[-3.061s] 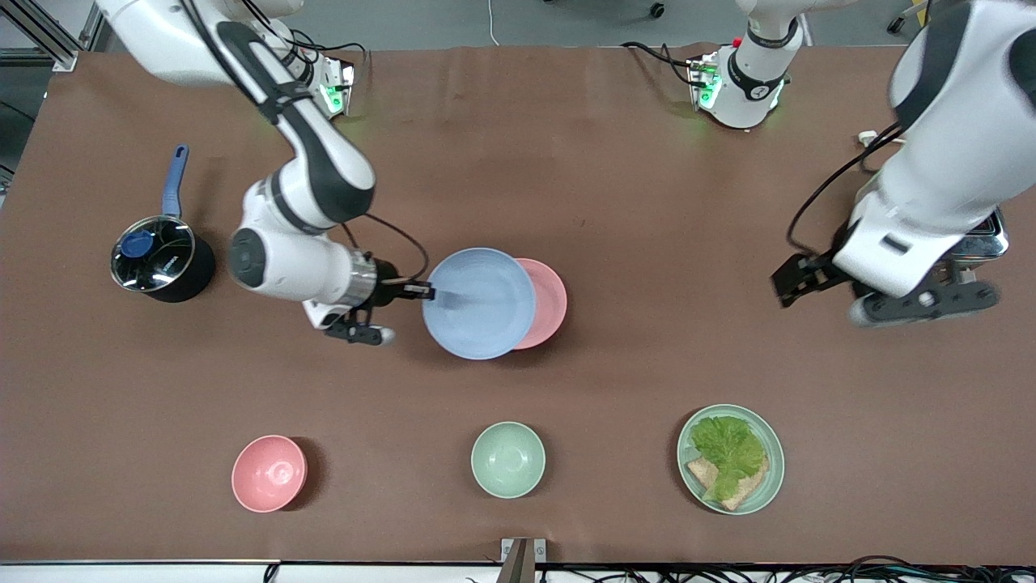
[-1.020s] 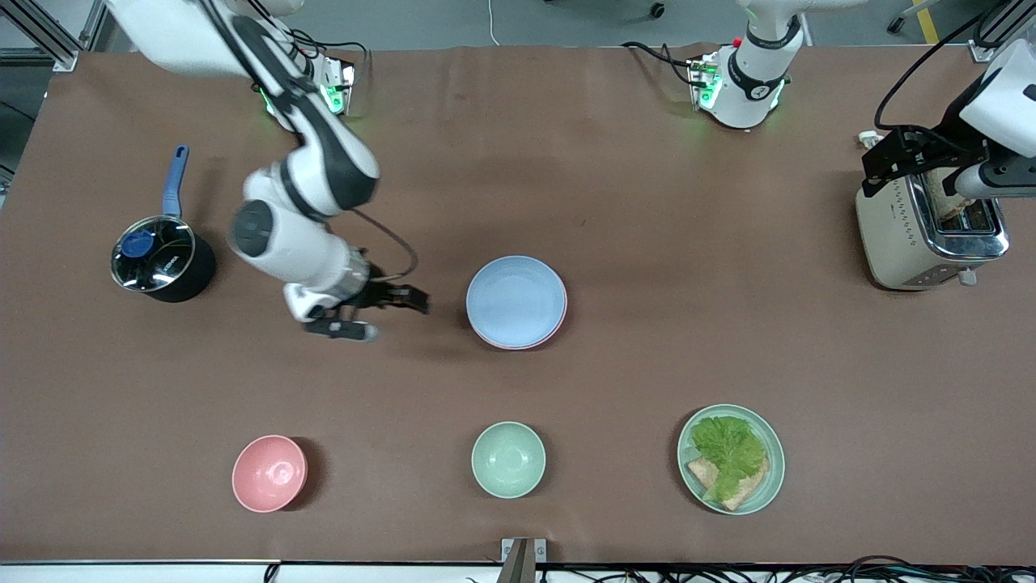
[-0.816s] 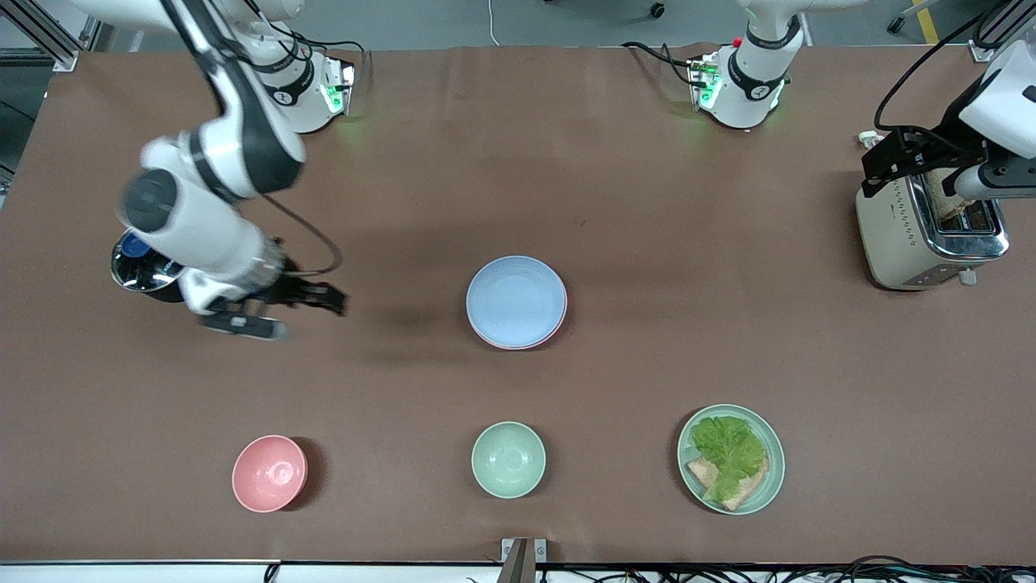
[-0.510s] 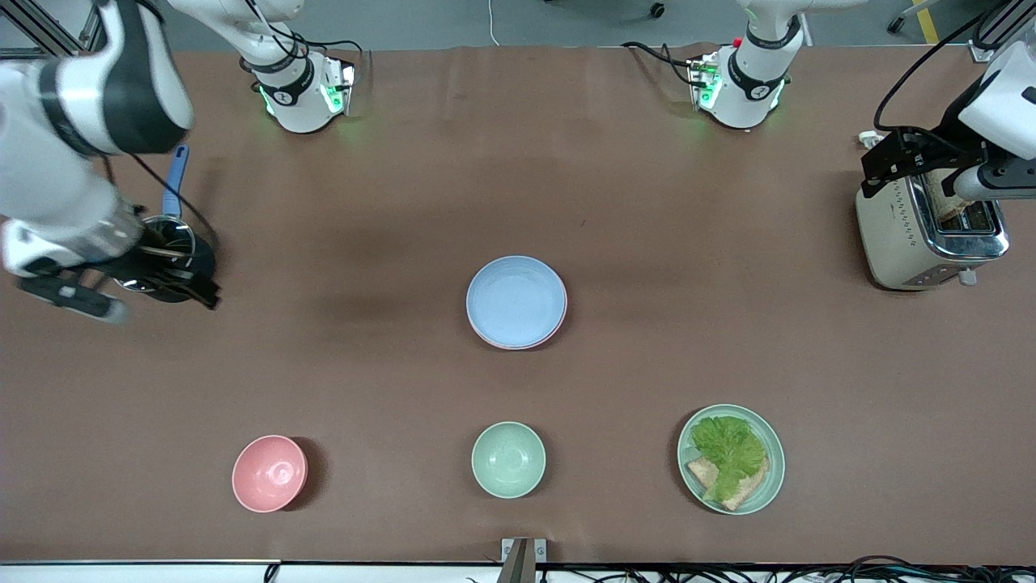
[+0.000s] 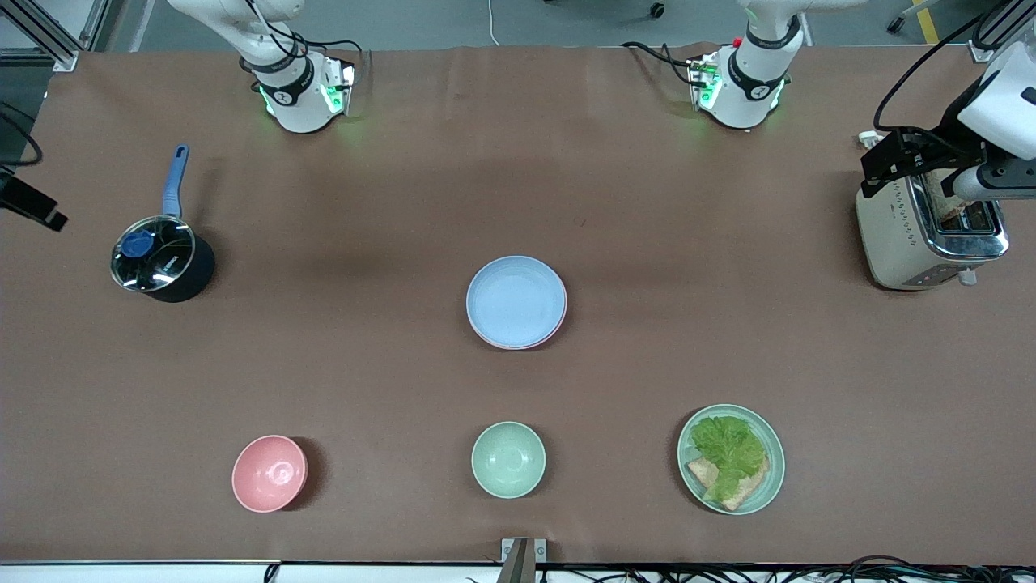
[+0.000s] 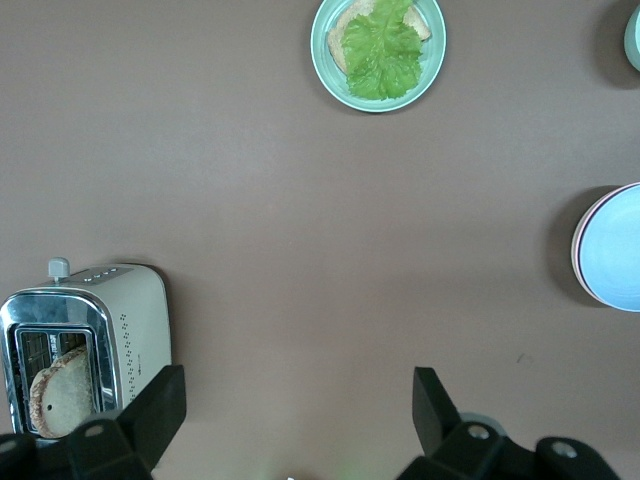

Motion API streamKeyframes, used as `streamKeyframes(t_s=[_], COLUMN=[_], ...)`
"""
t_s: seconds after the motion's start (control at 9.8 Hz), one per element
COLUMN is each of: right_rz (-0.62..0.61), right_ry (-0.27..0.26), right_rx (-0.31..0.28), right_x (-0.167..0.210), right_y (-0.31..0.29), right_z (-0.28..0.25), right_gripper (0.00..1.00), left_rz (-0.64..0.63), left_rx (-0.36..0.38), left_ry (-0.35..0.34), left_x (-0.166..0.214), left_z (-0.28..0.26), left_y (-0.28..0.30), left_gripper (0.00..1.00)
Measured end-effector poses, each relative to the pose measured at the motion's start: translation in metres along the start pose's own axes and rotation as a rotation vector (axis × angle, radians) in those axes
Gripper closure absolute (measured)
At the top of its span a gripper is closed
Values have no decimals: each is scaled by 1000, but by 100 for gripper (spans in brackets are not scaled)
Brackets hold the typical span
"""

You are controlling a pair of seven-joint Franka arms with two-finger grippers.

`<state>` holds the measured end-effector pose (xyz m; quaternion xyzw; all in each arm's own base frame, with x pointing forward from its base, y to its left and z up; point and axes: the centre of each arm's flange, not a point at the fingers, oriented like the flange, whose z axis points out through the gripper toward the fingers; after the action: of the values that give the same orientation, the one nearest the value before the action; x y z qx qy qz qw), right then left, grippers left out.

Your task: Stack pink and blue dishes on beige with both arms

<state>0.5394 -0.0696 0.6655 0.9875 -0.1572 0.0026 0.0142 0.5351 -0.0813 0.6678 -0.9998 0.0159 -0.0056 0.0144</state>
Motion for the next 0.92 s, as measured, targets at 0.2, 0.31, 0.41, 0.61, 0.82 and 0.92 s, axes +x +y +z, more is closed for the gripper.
streamKeyframes(t_s=[0.2,0.31,0.41,0.61,0.82,0.92], right_rz=[-6,-12,-21,-39,-59,-72], right_ry=[2,9,6,-3,-4,-4], right_rx=[15,17,16,14,14,14], right_x=[1,3,5,5,5,6], right_y=[0,-2,-4,-12,-15,-15], right_z=[-3,-1,1,6,7,7], right_gripper=[0,0,0,0,0,0], left_rz=[3,2,0,-4,-5,-5], left_rx=[0,0,0,-1,-2,-2], left_ry=[0,0,1,7,14,14], left_x=[0,0,0,1,1,1], left_z=[0,0,0,-3,-6,-6], left_y=[0,-1,-2,-4,-5,-5], left_gripper=[0,0,0,0,0,0])
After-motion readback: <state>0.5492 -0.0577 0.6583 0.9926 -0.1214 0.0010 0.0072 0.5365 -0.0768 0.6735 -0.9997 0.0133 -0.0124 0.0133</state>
